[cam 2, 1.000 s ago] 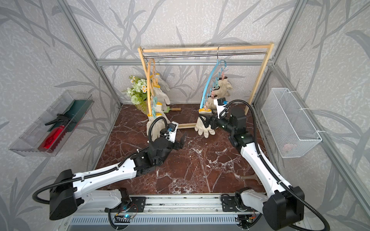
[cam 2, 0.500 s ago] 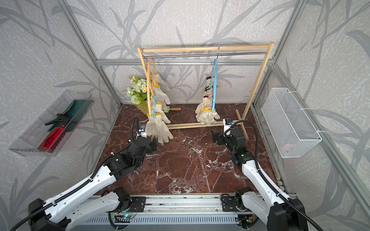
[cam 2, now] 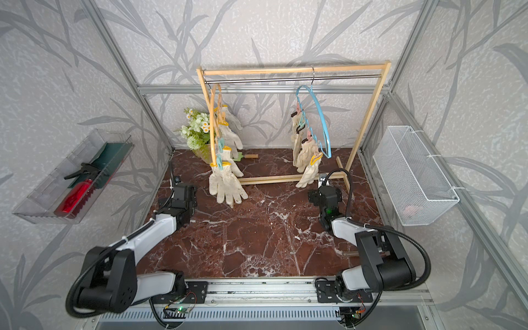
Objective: Clip the gloves onto a hanger to dry
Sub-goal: Reset both arms
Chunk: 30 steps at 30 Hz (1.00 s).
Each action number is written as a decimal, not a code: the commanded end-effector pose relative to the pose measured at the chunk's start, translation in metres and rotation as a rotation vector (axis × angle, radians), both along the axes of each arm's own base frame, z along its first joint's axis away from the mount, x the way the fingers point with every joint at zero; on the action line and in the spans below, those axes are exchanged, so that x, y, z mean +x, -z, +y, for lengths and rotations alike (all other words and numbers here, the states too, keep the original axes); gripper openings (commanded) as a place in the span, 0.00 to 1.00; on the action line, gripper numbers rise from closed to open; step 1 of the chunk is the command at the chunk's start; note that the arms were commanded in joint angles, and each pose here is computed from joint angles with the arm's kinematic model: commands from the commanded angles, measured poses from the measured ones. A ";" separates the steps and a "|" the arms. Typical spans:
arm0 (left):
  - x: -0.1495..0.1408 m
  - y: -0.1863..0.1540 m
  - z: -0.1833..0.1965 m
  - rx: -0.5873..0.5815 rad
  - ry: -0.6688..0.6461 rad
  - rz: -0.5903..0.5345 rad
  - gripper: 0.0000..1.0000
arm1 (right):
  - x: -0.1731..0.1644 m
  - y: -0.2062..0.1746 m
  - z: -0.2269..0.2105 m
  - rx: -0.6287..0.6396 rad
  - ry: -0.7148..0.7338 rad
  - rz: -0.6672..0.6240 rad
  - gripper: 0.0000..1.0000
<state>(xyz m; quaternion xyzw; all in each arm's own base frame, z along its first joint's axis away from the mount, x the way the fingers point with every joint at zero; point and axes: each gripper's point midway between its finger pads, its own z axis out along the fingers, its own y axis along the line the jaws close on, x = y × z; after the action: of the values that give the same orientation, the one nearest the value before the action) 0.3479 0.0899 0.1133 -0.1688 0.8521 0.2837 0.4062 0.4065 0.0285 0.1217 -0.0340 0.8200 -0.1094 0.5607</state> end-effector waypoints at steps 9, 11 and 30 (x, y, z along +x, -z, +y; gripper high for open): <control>0.046 0.006 -0.019 -0.077 0.149 -0.272 0.99 | 0.007 -0.051 -0.006 0.012 -0.004 -0.203 0.97; 0.043 0.004 -0.025 -0.076 0.194 -0.330 0.99 | 0.001 -0.047 -0.008 0.033 0.000 -0.169 0.99; 0.036 0.011 -0.033 -0.085 0.249 -0.392 0.99 | -0.020 0.021 0.011 0.091 -0.168 -0.139 0.99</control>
<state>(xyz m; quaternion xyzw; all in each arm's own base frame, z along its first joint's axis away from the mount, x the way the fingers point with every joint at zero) 0.3815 0.0567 0.0947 -0.1315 0.7924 0.1564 0.5748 0.3761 0.0292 0.0738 -0.0590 0.8264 -0.0502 0.5577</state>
